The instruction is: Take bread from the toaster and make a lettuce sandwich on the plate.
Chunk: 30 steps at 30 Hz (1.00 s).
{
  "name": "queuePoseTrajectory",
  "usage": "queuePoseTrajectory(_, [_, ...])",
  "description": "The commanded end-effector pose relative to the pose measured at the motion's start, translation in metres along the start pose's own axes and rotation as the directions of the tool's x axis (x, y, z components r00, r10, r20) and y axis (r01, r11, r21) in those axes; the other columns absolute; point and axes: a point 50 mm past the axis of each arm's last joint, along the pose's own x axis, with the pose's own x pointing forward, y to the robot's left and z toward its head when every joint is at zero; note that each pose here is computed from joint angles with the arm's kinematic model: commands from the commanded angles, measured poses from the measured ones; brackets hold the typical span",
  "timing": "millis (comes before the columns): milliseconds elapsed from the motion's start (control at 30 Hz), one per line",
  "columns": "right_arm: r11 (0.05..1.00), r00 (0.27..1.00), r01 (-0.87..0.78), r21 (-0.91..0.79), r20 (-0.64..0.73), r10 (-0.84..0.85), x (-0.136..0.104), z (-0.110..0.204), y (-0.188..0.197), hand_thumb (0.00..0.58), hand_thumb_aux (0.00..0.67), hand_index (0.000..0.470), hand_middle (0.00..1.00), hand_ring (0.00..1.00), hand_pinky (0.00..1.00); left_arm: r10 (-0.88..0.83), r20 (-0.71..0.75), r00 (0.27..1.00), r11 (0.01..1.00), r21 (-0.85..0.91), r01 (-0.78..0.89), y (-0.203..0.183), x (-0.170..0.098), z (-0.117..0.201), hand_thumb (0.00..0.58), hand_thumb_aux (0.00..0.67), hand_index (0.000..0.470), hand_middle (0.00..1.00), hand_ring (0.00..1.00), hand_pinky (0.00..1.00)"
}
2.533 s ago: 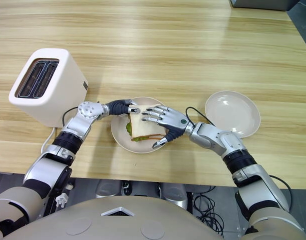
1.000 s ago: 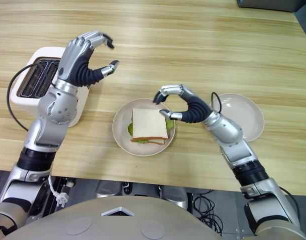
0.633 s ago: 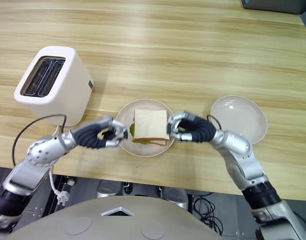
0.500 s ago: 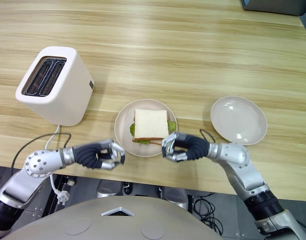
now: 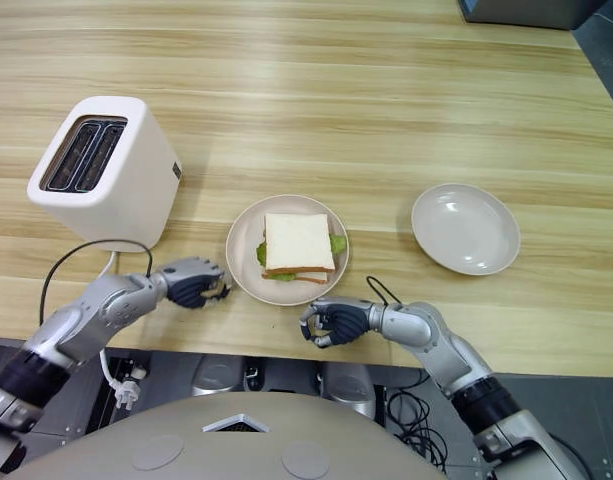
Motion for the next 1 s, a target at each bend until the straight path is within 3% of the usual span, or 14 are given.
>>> queuePoseTrajectory(33, [0.995,0.994,0.073,-0.071,-0.076,-0.078,0.006,-0.013,-0.013,0.580,0.670,0.460,1.00,1.00,1.00,0.092,0.006,0.996,0.995,0.046,-0.092,0.005,0.016,-0.001,0.580,0.670,0.460,1.00,1.00,1.00])
queuePoseTrajectory(467, [0.937,0.927,0.293,-0.190,-0.185,-0.327,0.031,-0.054,-0.094,0.580,0.670,0.460,1.00,1.00,1.00,0.262,-0.088,0.961,0.965,0.006,-0.263,0.024,0.060,-0.032,0.580,0.670,0.460,1.00,1.00,1.00])
queuePoseTrajectory(633, [0.920,0.892,0.367,-0.140,-0.229,-0.390,0.039,-0.063,-0.122,0.580,0.670,0.460,1.00,1.00,1.00,0.299,-0.143,0.943,0.953,-0.009,-0.304,0.041,0.073,-0.044,0.580,0.670,0.460,1.00,1.00,1.00])
queuePoseTrajectory(1000, [0.872,0.825,0.474,-0.120,-0.286,-0.488,0.042,-0.067,-0.143,0.580,0.670,0.460,1.00,1.00,1.00,0.412,-0.261,0.873,0.900,-0.032,-0.435,0.072,0.089,-0.055,0.580,0.670,0.460,1.00,1.00,1.00])
